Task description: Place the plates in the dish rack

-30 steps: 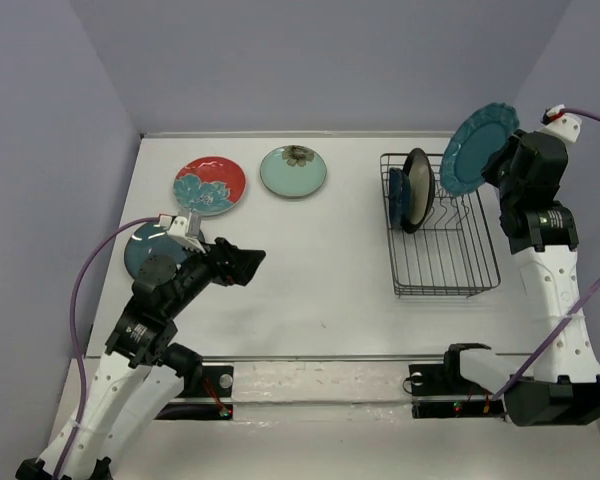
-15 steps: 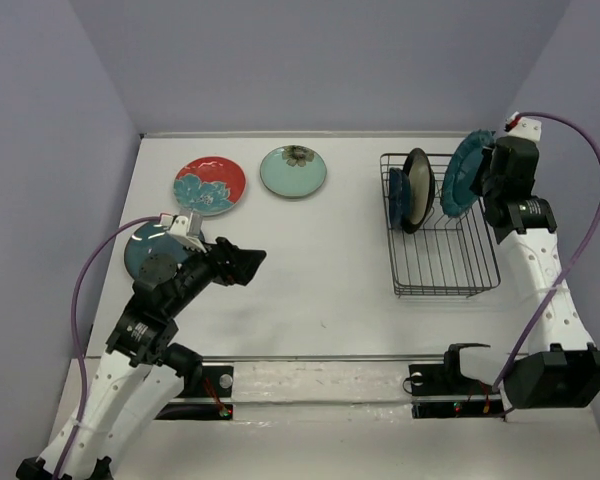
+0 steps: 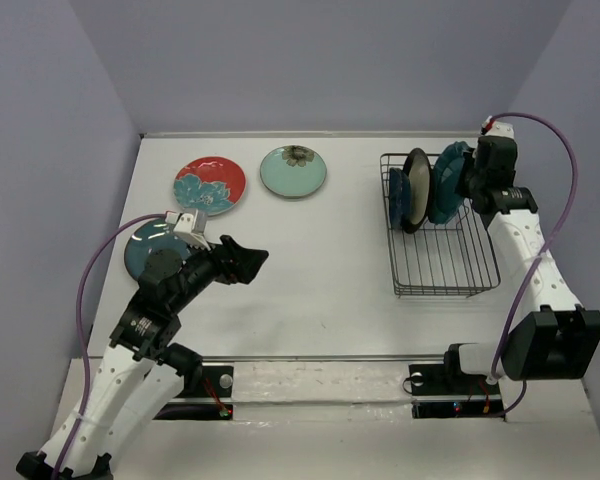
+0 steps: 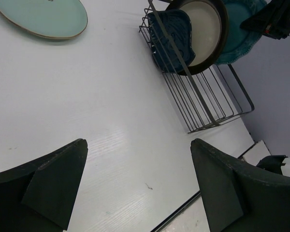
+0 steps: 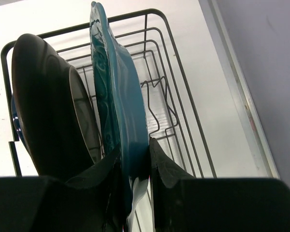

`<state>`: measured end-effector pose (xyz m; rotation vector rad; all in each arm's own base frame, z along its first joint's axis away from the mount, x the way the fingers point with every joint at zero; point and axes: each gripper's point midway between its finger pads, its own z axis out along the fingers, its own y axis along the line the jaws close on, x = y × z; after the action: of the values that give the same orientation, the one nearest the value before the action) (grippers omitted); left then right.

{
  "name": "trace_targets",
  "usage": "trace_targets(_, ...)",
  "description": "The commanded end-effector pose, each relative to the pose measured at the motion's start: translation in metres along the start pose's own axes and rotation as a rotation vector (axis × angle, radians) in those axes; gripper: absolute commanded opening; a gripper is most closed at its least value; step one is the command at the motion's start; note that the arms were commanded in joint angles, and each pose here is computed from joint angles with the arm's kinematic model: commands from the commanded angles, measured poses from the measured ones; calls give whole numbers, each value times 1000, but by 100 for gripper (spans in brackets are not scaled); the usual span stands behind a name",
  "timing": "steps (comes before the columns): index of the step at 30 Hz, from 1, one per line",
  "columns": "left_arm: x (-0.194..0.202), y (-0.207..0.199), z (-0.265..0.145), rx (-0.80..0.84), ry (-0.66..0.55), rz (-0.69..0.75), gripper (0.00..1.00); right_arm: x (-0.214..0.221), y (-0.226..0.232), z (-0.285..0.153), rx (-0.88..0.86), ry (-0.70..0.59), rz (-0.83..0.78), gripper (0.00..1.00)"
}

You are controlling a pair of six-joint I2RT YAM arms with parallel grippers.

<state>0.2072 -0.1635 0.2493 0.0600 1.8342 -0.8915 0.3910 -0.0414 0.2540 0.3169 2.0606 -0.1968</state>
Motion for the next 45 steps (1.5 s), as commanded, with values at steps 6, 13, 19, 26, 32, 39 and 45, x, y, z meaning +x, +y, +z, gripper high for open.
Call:
trace_targets(6,-1,-2,3,21,-4,5,99,-61,7,3,-7,-210,9,7)
trace_targets(13,-1,-1,5,18,1,4,99,-56,16,15,4,-185,-44,7)
trace_targets(19,0,0,5,12,3,3,99,-36,31,31,1,-140,-62,7)
trace_targets(26,0,3,7,4,7,2,99,-25,36,38,13,-115,-78,16)
trace_targets(32,1,4,7,1,10,0,99,-23,32,38,37,-104,-50,43)
trace_targets(39,-3,4,5,-3,-8,2,99,-55,14,11,120,-146,-5,58)
trace_targets(45,-11,3,2,-12,-40,13,99,-91,14,-41,43,-232,112,59)
